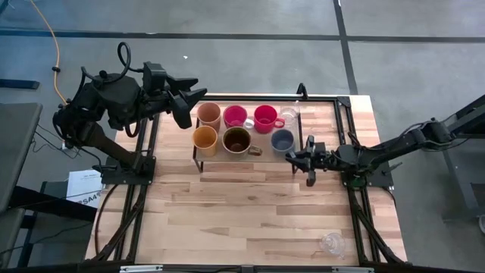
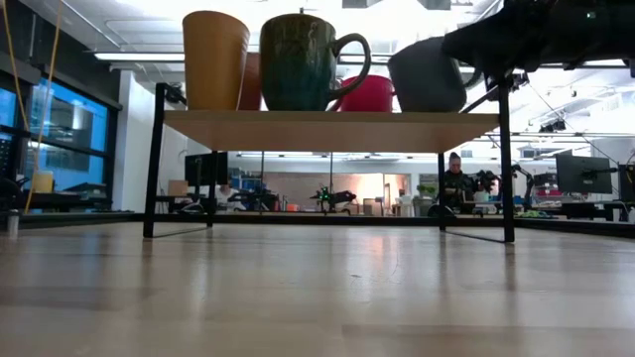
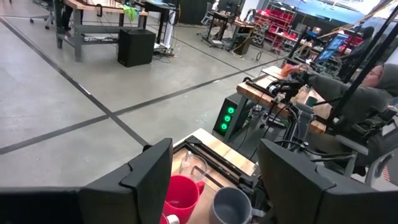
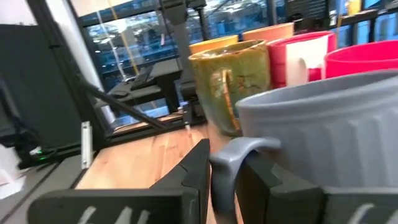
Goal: Stack small to large cups/mugs on shelf
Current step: Put the gray mug on the shelf
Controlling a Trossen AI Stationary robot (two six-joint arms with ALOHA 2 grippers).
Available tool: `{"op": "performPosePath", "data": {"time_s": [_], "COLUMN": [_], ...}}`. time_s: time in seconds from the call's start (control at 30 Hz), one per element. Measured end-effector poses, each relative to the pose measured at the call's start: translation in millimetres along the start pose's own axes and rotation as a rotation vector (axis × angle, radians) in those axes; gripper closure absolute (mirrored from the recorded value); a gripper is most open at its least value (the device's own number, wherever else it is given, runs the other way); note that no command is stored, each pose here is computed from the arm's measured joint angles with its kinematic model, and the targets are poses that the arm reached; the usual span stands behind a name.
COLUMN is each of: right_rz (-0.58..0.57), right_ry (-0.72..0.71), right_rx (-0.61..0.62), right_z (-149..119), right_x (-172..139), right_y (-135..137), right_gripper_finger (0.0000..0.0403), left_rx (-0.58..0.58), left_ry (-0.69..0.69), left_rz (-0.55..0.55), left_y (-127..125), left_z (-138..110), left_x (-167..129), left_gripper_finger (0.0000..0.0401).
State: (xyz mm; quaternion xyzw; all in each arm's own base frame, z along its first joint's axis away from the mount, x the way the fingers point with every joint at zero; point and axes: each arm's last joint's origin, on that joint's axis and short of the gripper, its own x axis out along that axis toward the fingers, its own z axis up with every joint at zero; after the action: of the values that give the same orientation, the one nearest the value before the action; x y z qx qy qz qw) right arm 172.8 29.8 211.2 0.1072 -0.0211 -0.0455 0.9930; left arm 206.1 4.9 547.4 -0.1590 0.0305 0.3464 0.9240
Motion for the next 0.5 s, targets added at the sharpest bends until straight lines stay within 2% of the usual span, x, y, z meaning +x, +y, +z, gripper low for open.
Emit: {"op": "performPosePath", "data": {"time_s": [0.13,0.33,0.5], "right_rz": [0.039,0.038,0.037], "right_ry": [0.009,0.017,0.019], "right_rx": [0.05,0.13,0.215], "right_z": [-0.2,-0.8,-0.9], "right_x": [0.0,0.0,0.0], "right_y": [1.1,1.1,1.1], "right_gripper_finger": [0.0348,0.0347,0.033], "left_rx": [0.001,0.001,0.001], "left_ry": [0.0,0.0,0.0], "left_rz": [0.0,0.0,0.0], "left_y": [0.0,0.0,0.0], "left_z": [0.0,0.0,0.0], "left_x": [0.0,0.0,0.0], "left_gripper_finger": [0.0178,0.0178,0.0178]}}
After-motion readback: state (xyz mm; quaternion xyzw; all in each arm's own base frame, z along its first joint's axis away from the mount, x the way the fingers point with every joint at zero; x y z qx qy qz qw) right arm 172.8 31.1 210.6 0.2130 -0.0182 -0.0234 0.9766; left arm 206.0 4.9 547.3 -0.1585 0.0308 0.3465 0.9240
